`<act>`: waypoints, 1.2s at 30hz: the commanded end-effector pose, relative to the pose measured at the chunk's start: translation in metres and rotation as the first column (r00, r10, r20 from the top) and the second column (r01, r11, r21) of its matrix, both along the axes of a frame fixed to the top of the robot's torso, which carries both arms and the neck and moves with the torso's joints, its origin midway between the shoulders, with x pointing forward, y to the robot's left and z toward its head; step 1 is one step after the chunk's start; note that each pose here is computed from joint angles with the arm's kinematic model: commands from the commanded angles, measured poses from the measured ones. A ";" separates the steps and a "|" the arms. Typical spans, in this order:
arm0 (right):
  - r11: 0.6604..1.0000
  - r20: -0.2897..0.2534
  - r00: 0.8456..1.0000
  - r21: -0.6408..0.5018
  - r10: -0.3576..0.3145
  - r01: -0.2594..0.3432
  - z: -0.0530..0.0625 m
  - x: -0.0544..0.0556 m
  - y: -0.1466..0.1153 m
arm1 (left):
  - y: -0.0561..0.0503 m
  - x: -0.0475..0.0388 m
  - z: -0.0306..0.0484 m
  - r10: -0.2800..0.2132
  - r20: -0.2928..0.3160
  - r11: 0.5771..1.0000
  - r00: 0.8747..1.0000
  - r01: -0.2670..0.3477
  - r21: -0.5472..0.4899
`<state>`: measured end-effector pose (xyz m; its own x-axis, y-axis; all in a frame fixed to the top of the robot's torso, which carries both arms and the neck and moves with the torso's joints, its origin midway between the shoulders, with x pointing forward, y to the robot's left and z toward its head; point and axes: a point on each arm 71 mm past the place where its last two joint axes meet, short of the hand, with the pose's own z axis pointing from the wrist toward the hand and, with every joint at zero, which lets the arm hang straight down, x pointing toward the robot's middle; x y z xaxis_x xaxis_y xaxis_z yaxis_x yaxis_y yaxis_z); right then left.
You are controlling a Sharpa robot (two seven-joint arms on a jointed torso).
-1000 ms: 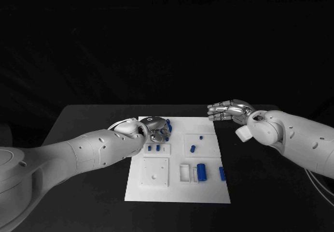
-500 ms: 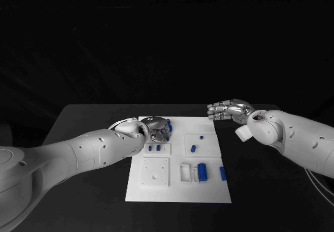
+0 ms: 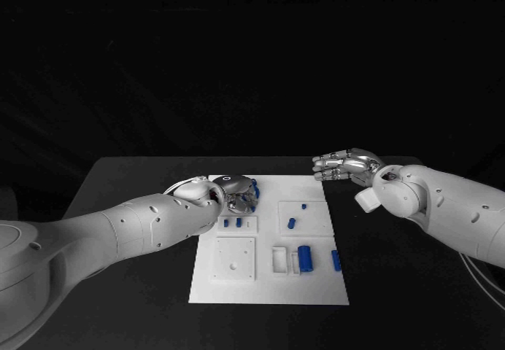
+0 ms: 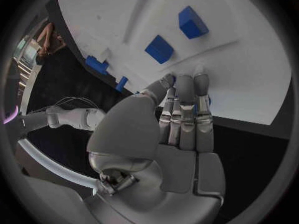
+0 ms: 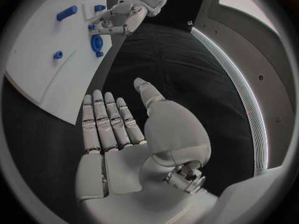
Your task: Assemble the parts on the task board
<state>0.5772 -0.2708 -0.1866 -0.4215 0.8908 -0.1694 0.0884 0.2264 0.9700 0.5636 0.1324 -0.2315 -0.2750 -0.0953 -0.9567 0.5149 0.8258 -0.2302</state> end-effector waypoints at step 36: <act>1.000 0.015 1.000 -0.007 0.011 -0.011 0.001 -0.001 0.001 | -0.005 -0.0106 -0.0167 -0.033 -0.065 0.999 0.997 0.034 0.000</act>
<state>0.5769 -0.2708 -0.1863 -0.4226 0.8891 -0.1757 0.0851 0.2320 0.9690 0.5617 0.1315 -0.2326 -0.2719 -0.0902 -0.9581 0.5236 0.8215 -0.2259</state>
